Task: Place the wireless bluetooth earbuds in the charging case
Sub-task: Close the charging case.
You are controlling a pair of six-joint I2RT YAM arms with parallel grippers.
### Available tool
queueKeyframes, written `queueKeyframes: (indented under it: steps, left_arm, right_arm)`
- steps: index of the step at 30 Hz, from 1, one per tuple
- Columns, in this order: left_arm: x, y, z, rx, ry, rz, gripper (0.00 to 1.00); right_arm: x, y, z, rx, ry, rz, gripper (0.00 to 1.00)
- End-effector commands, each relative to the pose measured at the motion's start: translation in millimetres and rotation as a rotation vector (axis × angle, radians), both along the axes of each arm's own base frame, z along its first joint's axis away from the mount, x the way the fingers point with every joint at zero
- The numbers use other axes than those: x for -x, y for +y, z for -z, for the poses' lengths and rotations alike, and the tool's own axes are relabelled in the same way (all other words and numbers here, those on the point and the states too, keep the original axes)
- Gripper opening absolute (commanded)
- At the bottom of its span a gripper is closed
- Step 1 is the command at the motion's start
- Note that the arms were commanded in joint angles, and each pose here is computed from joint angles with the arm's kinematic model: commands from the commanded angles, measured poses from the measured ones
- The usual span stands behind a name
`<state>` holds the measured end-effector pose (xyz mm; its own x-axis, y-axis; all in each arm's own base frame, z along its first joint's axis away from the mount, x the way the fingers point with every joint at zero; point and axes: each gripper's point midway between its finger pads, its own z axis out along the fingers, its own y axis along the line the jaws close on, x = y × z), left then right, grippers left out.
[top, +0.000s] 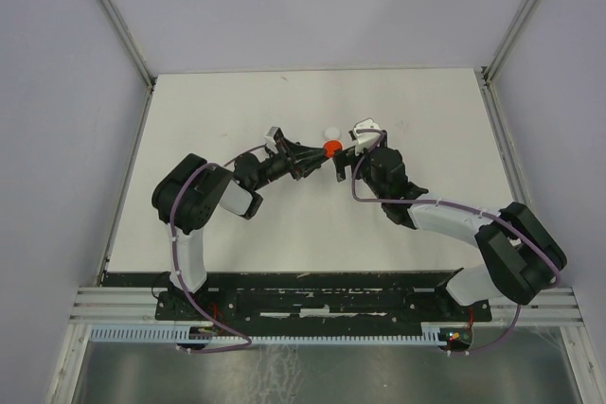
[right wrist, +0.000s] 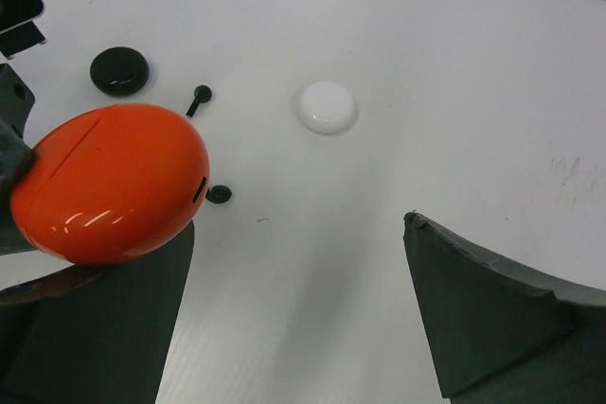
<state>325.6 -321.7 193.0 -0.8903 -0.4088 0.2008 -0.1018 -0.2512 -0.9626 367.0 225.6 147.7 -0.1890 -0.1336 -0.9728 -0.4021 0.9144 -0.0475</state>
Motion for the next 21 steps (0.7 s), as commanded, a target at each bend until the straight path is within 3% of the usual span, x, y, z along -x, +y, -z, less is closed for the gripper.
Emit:
queueKeyframes:
  steps: [1,8,14,21]
  left_arm:
    - [16.1,1.3,-18.7,0.032,-0.106,0.027,0.03]
    - [15.0,1.2,-18.1,0.032,-0.102,0.025,0.03]
    - [5.4,-0.1,-13.5,0.025,-0.095,0.011,0.03]
    - [-26.8,6.6,14.6,-0.065,-0.078,-0.056,0.03]
  right_arm:
    - [-10.4,-5.2,-46.2,-0.072,-0.132,0.054,1.0]
    - [-8.1,-7.9,-49.1,-0.07,-0.133,0.059,1.0]
    - [-11.8,-57.7,-35.1,0.008,-0.018,0.293,1.0]
    - [-0.8,-74.5,-42.1,-0.008,0.006,0.328,1.0]
